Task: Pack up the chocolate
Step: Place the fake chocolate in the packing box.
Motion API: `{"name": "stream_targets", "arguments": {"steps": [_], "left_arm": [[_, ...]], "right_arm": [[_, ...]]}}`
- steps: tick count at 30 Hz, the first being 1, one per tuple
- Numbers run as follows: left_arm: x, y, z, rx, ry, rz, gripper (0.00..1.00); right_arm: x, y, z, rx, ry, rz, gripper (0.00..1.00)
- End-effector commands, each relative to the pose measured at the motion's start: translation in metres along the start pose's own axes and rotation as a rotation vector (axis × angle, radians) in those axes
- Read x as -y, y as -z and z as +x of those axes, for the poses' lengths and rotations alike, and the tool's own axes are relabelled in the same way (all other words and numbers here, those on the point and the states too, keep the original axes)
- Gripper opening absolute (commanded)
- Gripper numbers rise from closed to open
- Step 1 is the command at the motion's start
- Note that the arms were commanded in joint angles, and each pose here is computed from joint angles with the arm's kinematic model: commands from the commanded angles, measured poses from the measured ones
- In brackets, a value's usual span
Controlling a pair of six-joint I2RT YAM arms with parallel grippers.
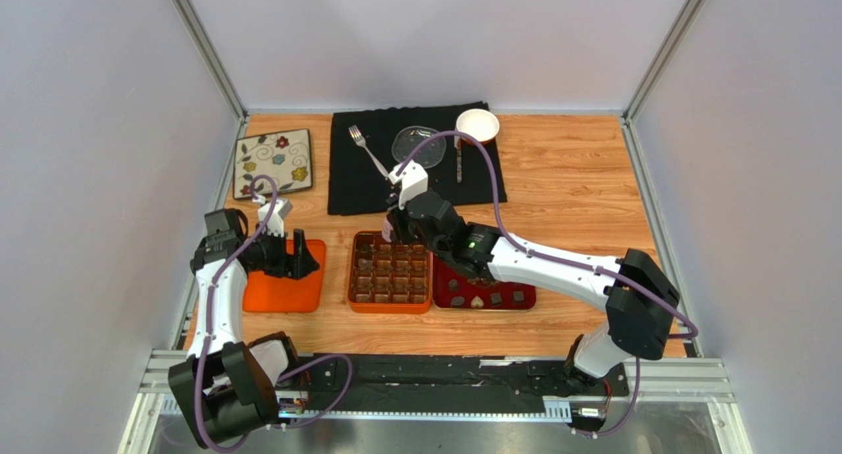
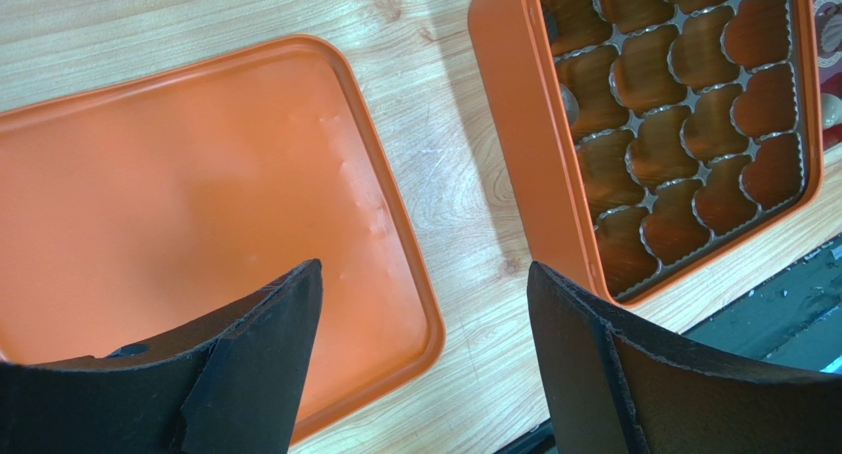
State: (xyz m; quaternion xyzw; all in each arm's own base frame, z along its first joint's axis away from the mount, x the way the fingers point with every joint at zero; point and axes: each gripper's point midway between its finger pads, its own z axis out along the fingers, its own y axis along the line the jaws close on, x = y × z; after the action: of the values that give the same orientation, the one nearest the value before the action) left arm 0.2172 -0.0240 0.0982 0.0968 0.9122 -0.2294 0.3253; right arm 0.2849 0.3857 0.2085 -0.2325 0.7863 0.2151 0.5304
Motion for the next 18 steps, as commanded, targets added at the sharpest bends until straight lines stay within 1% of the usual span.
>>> {"name": "stream_targets", "arguments": {"steps": [1, 10, 18], "left_arm": [[0.0002, 0.0009, -0.0048, 0.024, -0.028, 0.015, 0.84], [0.0003, 0.0015, -0.0066, 0.027, -0.030, 0.015, 0.84], [0.0005, 0.0008, -0.0045, 0.022, -0.032, 0.017, 0.84]], "right_arm": [[0.0061, 0.0091, -0.0251, 0.073, -0.043, 0.015, 0.22], [0.0082, 0.0100, -0.0177, 0.059, -0.047, 0.018, 0.22], [0.0014, 0.0069, -0.0205, 0.061, -0.059, -0.010, 0.22]]}}
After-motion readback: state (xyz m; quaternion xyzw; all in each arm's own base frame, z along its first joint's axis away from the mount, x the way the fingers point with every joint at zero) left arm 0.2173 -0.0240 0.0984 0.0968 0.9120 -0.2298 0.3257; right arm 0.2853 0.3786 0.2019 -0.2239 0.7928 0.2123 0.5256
